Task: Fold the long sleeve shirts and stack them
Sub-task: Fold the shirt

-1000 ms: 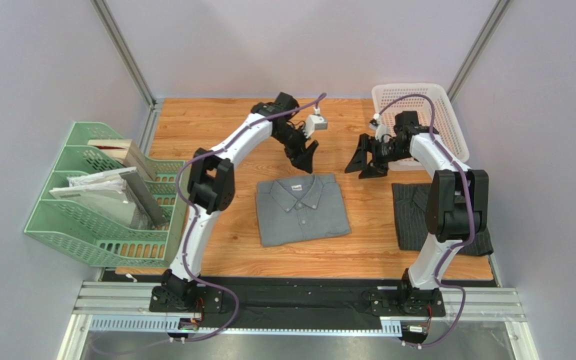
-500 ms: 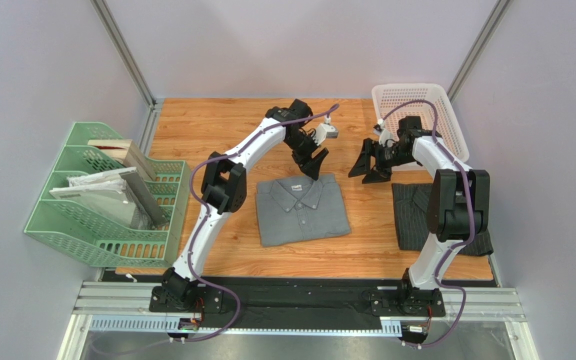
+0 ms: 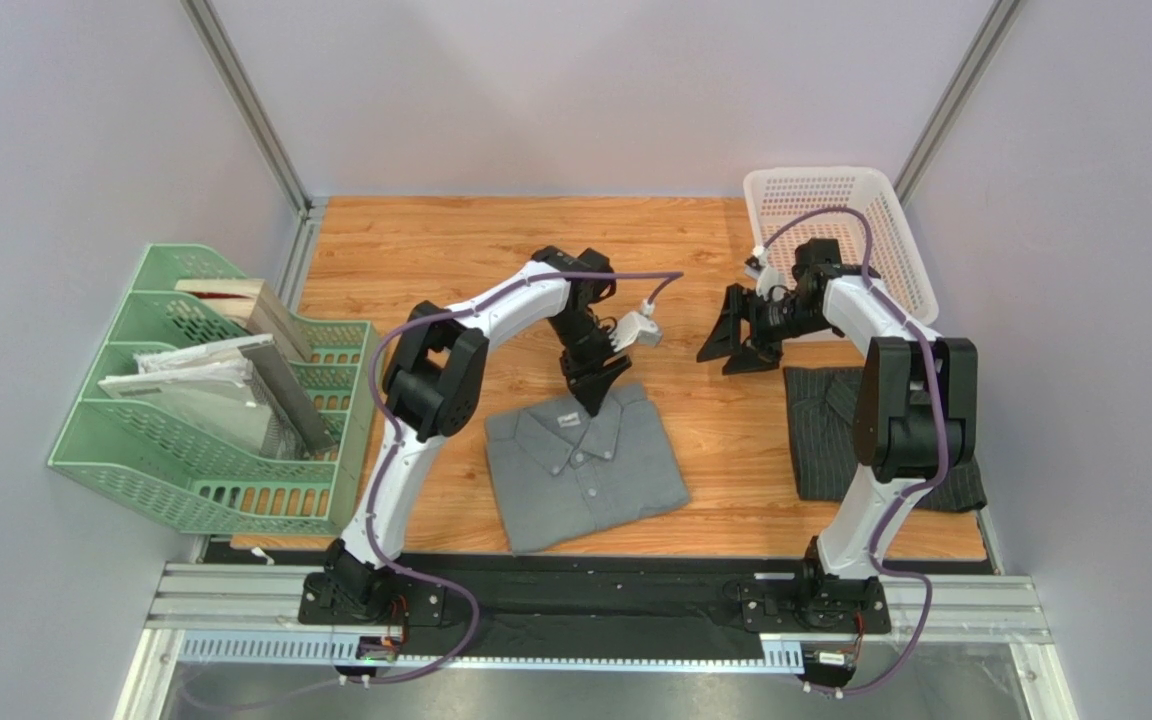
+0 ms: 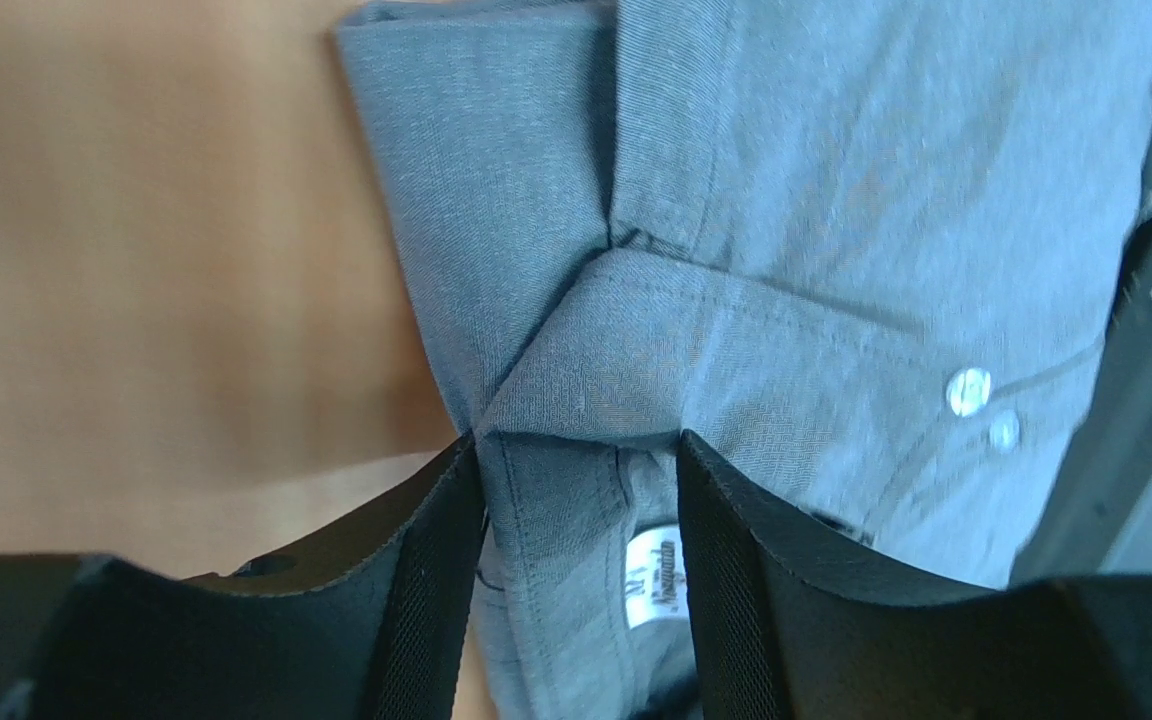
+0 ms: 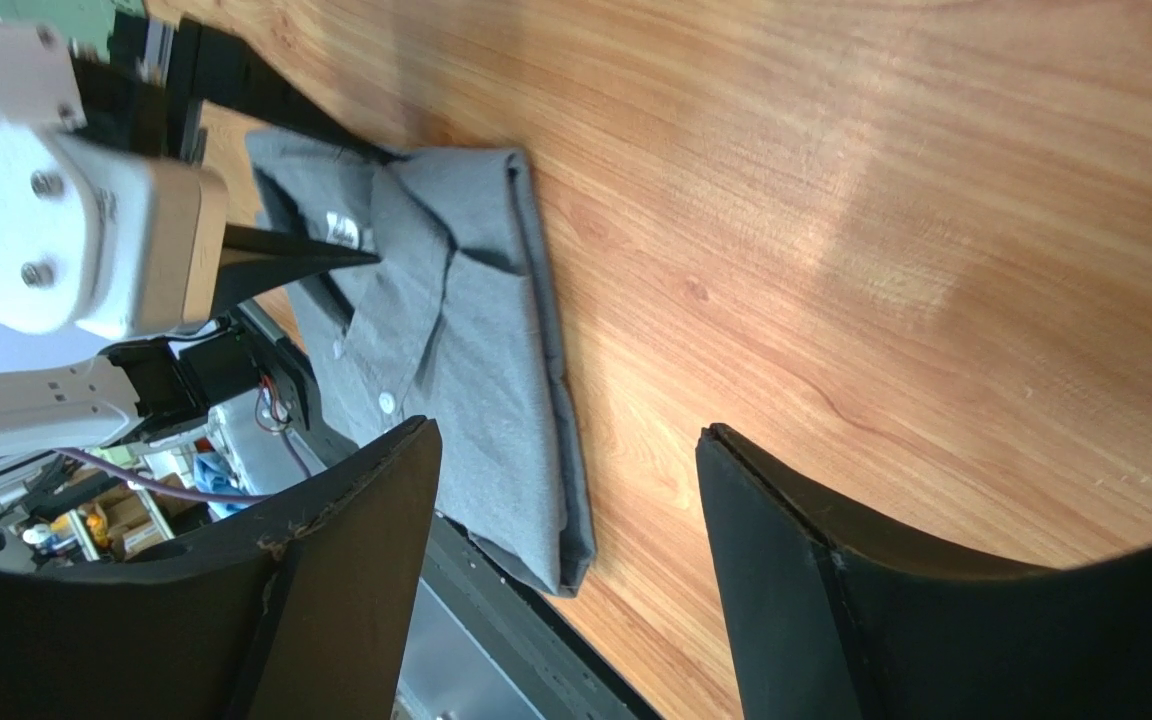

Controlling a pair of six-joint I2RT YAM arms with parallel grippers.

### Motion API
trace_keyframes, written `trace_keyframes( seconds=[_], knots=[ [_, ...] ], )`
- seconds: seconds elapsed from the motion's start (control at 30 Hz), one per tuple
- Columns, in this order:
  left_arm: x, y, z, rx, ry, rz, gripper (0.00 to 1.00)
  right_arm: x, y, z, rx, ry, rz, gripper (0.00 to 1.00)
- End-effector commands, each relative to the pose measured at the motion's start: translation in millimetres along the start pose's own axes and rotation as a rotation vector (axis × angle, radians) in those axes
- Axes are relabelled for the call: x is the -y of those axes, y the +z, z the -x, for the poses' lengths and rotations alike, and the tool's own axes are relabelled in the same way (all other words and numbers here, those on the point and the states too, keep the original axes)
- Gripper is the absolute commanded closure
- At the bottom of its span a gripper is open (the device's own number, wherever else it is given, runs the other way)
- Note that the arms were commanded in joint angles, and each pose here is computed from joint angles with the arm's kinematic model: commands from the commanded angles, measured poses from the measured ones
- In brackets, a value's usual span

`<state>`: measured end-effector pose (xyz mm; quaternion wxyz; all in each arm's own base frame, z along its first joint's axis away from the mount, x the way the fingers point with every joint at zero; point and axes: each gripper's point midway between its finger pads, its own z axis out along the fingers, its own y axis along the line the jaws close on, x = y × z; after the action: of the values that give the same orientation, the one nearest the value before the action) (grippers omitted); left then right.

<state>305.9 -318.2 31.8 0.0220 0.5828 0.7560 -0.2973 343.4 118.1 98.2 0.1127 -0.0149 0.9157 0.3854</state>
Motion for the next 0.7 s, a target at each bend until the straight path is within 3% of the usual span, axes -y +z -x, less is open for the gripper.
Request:
trace_keyframes(
  seconds=[0.0,0.1,0.27,0.43,0.67],
  knots=[
    [33.5,-18.7,-17.0,-0.032,0.074,-0.038,0.42,-2.4,1.2,-8.8,-0.022,0.013,0.032,0.31],
    [36.3,-33.4,5.7,0.06,0.086,-0.007,0.3,-3.3,3.0,-13.5,-0.032,-0.005,0.052,0.31],
    [26.8,-44.6,55.9,0.221,0.004,0.03,0.26,-3.2,7.5,-20.2,-0.048,0.009,0.068,0.35],
    [13.8,-22.4,68.2,0.23,-0.106,-0.002,0.3,-6.8,10.9,-22.7,-0.055,-0.002,0.075,0.38],
    [14.1,1.3,70.0,0.226,-0.134,-0.063,0.27,-11.8,24.3,-35.4,-0.095,-0.034,0.075,0.37]
  ],
)
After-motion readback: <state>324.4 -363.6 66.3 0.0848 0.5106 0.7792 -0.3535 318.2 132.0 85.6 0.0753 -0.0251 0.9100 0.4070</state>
